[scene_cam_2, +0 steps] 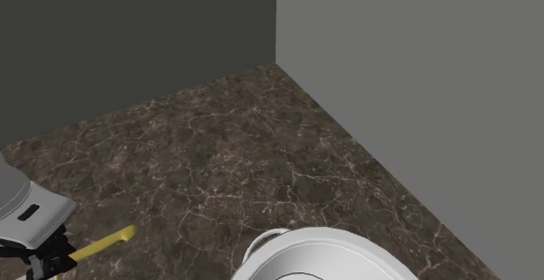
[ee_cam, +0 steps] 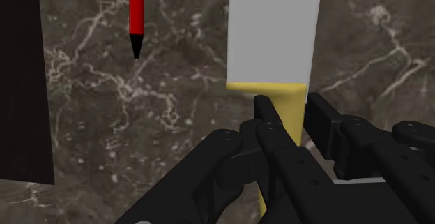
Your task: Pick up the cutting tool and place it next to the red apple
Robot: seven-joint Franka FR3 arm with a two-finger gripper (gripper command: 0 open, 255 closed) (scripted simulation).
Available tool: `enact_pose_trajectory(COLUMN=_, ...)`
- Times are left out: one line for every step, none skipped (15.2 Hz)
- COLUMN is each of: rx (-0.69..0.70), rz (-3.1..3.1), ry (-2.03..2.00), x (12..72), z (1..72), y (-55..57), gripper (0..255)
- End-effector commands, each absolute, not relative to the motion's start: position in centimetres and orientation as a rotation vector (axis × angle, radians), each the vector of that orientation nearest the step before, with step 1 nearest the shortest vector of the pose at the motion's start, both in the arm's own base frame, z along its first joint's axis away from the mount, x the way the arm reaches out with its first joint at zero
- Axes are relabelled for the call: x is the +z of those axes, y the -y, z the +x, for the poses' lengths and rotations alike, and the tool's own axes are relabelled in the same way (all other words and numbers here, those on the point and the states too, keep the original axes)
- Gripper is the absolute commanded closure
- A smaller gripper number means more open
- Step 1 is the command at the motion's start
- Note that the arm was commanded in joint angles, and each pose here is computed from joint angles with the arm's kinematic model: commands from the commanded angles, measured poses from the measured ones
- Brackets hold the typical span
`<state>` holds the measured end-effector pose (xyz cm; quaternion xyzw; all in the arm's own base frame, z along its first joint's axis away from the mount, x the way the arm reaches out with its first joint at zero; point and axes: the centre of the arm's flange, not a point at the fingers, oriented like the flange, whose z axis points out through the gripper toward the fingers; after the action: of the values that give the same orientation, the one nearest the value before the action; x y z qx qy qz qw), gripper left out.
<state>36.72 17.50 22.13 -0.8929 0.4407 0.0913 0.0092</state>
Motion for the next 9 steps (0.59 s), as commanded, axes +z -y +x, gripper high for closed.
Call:
enact_pose_trajectory(rx=0.284, rz=-2.788, ry=-1.377, x=21.78, z=36.79, y=-17.48, gripper=255)
enact_pose_trajectory(rx=0.284, rz=-2.788, ry=-1.377, x=21.78, z=36.80, y=-17.49, gripper=255)
enact_pose_trajectory(rx=0.284, rz=-2.788, ry=-1.377, x=21.78, z=36.80, y=-17.49, gripper=255)
enact_pose_trajectory(rx=0.284, rz=-2.788, ry=-1.377, x=21.78, z=36.80, y=-17.49, gripper=255)
enact_pose_trajectory(rx=0.284, rz=-2.788, ry=-1.377, x=21.78, z=36.80, y=-17.49, gripper=255)
enact_pose_trajectory(rx=0.284, rz=-2.788, ry=-1.377, x=21.78, z=36.80, y=-17.49, gripper=255)
enact_pose_trajectory(rx=0.284, rz=-2.788, ry=-1.377, x=21.78, z=36.80, y=-17.49, gripper=255)
enact_pose_trajectory(rx=0.284, rz=-2.788, ry=-1.377, x=21.78, z=36.80, y=-17.48, gripper=0)
enact_pose_trajectory(rx=0.284, rz=-2.788, ry=-1.377, x=21.78, z=36.80, y=-17.48, gripper=0)
